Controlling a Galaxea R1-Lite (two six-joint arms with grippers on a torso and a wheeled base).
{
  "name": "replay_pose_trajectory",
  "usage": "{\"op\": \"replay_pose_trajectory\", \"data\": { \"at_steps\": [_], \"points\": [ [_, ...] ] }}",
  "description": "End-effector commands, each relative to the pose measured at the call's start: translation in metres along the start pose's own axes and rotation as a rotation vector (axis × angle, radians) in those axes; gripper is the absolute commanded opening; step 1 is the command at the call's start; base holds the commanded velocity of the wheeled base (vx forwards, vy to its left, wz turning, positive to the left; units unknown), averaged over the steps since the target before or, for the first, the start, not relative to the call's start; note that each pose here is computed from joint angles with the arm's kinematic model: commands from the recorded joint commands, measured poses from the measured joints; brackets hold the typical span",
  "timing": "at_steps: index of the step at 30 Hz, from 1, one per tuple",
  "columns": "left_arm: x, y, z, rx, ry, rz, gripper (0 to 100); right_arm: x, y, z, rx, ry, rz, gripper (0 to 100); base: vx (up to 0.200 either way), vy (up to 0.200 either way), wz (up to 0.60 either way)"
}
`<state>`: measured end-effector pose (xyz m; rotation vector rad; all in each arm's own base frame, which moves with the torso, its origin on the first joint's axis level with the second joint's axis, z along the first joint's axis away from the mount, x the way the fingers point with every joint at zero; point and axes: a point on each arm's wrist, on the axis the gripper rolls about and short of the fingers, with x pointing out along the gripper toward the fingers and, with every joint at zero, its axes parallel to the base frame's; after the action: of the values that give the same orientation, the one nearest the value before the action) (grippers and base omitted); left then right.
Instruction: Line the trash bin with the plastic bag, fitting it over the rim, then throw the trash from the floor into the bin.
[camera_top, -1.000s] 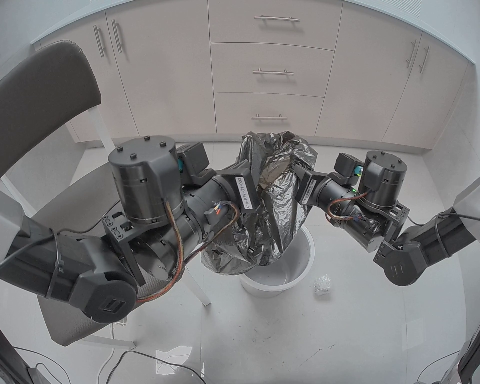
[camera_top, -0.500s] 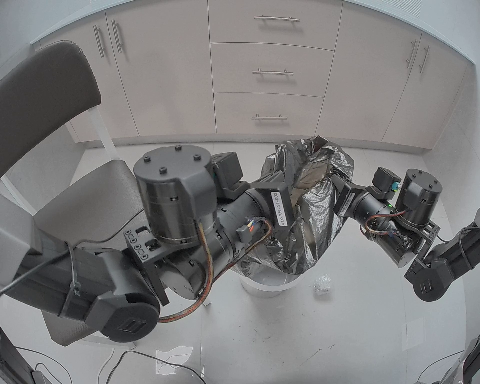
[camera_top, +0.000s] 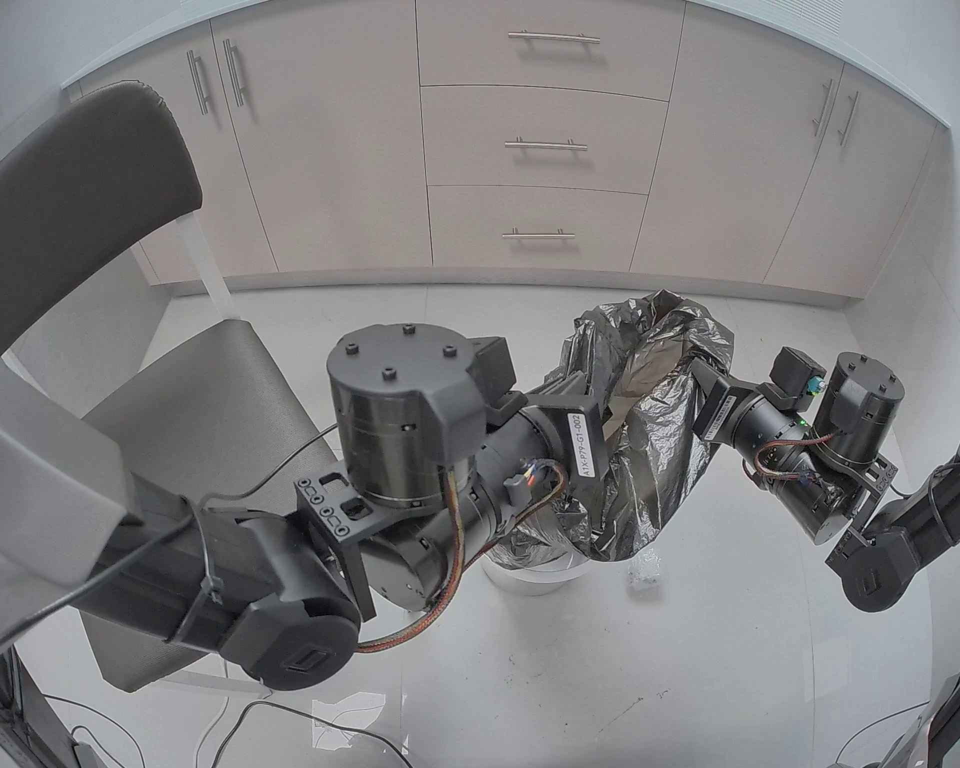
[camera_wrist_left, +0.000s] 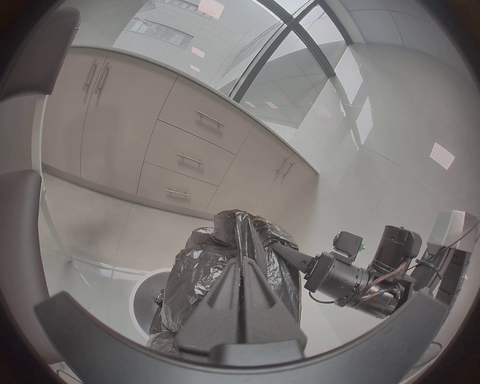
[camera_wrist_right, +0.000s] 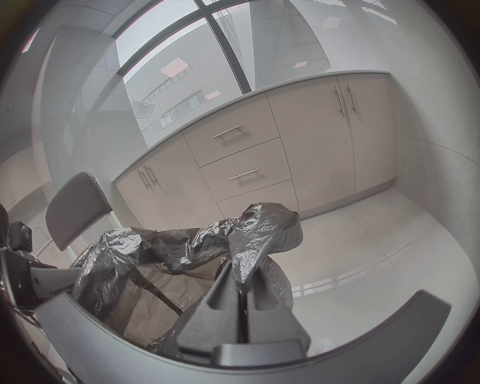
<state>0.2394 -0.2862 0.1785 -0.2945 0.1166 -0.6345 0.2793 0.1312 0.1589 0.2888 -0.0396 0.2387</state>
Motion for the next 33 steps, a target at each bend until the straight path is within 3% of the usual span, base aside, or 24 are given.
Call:
{"op": "replay_pose_trajectory", "data": {
  "at_steps": [1, 14, 33],
  "points": [
    [0.007, 0.007, -0.01, 0.006, 0.024, 0.022, 0, 0.001, -0.002, -0.004, -0.003, 0.015, -0.001, 0, 0.0, 0.0, 0.0],
    [0.024, 0.042, -0.025, 0.006, 0.016, 0.107, 0, 0.037, -0.002, -0.037, -0.004, -0.003, 0.003, 0, 0.0, 0.0, 0.0],
    [0.037, 0.076, -0.048, -0.041, 0.068, 0.192, 0, 0.07, -0.004, -0.087, -0.019, 0.067, -0.009, 0, 0.0, 0.0, 0.0]
  ]
}}
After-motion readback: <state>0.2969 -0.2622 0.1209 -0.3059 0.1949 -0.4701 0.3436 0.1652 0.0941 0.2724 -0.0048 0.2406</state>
